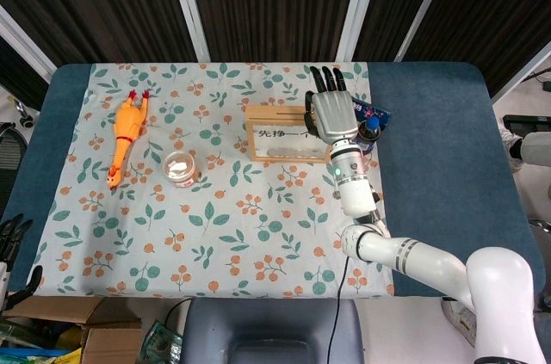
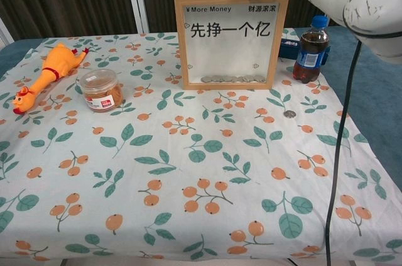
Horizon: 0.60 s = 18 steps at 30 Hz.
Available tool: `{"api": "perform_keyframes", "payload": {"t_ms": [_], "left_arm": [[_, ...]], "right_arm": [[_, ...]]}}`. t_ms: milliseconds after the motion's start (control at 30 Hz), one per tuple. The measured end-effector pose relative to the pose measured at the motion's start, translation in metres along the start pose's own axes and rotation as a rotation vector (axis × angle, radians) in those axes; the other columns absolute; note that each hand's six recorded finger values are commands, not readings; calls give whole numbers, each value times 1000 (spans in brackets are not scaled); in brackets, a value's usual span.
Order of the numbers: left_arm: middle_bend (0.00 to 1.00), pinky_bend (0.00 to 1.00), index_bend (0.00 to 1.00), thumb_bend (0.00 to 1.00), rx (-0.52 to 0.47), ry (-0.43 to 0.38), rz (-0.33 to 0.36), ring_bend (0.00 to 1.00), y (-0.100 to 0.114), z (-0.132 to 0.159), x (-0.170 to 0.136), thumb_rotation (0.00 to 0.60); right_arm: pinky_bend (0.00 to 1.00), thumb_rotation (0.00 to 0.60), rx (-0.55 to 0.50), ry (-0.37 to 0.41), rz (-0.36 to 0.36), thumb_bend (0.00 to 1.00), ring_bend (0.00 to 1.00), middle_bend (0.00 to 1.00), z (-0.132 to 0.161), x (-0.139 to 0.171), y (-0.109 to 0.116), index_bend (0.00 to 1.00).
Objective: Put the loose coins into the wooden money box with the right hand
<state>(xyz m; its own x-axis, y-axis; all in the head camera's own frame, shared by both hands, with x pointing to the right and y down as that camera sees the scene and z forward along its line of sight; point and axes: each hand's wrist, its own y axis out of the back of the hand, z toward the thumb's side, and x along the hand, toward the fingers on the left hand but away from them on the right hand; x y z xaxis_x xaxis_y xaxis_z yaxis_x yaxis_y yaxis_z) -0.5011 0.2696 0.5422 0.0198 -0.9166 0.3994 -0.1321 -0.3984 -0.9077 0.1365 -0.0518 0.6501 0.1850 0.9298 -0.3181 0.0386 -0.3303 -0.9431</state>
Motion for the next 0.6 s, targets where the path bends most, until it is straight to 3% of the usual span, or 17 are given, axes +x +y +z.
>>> {"api": "perform_keyframes", "payload": {"t_ms": [267,467,600], "left_arm": [[0,0,0,438,0,-2,-1,0,0,0,0,600],[0,0,0,438,-2,-2,0,0,0,0,0,600],[0,0,0,437,-2,-2,-1,0,0,0,0,600]], "right_arm": [[0,600,5,-3,3,600,0,183,-1,1,0,698],[0,600,5,-7,17,600,0,183,-2,2,-2,561],[0,600,0,-4,13,600,0,183,-2,3,-1,526]]}}
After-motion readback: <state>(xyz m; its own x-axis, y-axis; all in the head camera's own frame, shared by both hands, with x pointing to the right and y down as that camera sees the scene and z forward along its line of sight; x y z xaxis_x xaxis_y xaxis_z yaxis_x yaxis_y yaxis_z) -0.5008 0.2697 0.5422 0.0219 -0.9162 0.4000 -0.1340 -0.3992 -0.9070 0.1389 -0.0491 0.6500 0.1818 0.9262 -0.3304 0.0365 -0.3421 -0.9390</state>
